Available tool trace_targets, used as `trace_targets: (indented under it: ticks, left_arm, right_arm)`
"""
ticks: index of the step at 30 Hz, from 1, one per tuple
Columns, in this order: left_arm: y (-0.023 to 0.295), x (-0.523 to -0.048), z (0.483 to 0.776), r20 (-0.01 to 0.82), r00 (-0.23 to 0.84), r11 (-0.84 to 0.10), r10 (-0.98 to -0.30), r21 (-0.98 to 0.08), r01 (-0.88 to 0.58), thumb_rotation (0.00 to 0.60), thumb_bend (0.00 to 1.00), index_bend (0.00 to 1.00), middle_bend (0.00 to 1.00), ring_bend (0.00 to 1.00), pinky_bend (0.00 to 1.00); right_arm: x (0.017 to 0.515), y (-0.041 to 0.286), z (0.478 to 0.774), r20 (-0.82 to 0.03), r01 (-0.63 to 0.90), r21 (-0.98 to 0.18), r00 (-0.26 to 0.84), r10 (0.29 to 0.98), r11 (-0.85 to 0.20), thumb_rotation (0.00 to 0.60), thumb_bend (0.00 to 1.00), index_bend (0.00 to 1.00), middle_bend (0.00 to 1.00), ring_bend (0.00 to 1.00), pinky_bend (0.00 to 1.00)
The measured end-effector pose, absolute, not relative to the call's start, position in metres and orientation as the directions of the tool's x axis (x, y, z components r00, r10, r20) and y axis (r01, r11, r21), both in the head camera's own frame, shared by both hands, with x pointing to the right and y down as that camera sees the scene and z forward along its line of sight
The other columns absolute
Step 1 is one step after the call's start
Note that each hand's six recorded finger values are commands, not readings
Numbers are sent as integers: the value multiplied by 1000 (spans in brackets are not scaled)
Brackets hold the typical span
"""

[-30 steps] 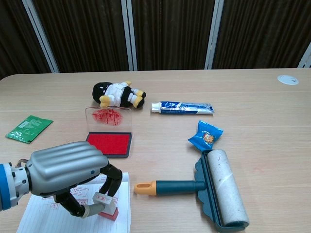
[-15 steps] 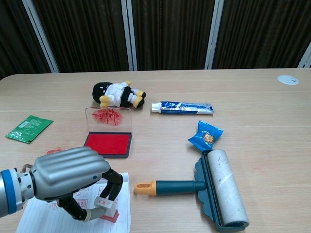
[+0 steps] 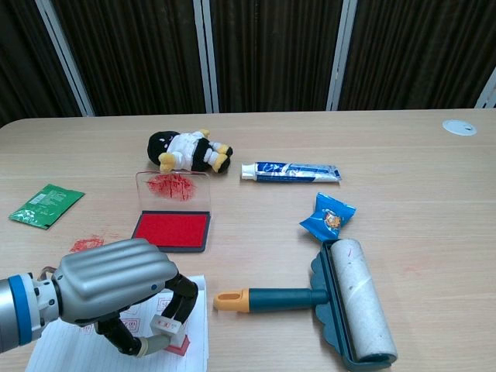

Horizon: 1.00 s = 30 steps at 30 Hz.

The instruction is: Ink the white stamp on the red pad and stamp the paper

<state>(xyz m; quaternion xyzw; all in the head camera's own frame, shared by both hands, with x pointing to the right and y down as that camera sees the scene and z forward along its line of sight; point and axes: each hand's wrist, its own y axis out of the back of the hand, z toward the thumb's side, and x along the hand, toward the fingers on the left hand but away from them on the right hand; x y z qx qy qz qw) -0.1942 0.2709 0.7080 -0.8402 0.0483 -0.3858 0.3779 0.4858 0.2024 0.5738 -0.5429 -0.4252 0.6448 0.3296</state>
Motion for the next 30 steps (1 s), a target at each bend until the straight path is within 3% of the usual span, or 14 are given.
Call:
trace_targets:
  ticks: [17, 30]
  left_arm:
    - [268, -194, 706, 605, 697, -711, -384, -675, 194, 600, 507, 600, 561, 838, 855]
    - [244, -199, 664, 531, 724, -701, -441, -707, 91, 600, 507, 603, 564, 839, 854]
  right_arm:
    - [486, 202, 574, -422, 37, -905, -195, 886, -423, 600, 0, 0, 0, 0, 0]
    - [483, 203, 573, -417, 32, -907, -187, 889, -419, 600, 0, 0, 0, 0, 0]
